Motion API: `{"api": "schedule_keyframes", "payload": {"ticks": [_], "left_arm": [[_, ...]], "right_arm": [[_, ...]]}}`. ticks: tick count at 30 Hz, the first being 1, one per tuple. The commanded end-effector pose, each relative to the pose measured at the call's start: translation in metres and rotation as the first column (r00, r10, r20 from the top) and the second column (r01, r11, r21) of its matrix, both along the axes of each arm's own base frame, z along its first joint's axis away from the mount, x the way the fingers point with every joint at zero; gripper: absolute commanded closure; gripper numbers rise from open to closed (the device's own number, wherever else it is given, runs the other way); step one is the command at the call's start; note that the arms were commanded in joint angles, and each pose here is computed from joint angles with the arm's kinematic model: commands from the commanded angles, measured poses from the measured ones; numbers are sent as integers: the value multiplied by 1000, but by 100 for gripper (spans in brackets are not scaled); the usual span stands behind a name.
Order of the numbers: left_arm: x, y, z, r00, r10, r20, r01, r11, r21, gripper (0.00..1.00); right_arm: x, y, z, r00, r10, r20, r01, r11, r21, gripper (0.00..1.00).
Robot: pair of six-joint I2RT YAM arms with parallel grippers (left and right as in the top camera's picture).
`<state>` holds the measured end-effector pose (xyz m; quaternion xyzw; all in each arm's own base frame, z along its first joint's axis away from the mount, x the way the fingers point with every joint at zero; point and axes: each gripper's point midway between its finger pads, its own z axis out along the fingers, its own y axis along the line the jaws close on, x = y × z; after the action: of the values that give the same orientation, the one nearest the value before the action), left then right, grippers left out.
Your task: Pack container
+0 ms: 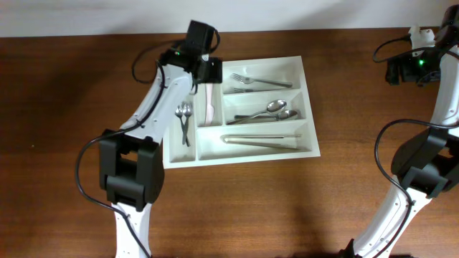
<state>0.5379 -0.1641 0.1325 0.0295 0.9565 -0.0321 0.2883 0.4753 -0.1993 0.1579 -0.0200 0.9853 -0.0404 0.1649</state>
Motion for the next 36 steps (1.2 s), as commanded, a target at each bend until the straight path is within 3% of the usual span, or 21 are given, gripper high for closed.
{"api": "schedule_keyframes", "payload": {"ticks": [1,9,17,23,32,36], "left_arm": [[13,12,76,988,-53,142,49,998,31,1],[-34,30,177,963,-134,235,116,989,89,1],[-116,62,244,961,-111,254,85,990,113,1],[-197,72,265,968,-151,199,128,984,122,1],[-291,25,279,921,-306,243,307,951,32,1],[-317,36,255,949,-228,219,230,973,20,1]], "right_arm": [[0,2,-5,1000,7,-8,-7,1000,12,1],[0,2,-5,1000,7,-8,-7,1000,12,1],[0,2,-5,1000,7,-9,-7,1000,12,1],[0,2,-5,1000,7,-8,-7,1000,12,1],[0,2,-5,1000,7,-8,-7,1000,12,1],[0,2,-5,1000,7,-8,-7,1000,12,1]]}}
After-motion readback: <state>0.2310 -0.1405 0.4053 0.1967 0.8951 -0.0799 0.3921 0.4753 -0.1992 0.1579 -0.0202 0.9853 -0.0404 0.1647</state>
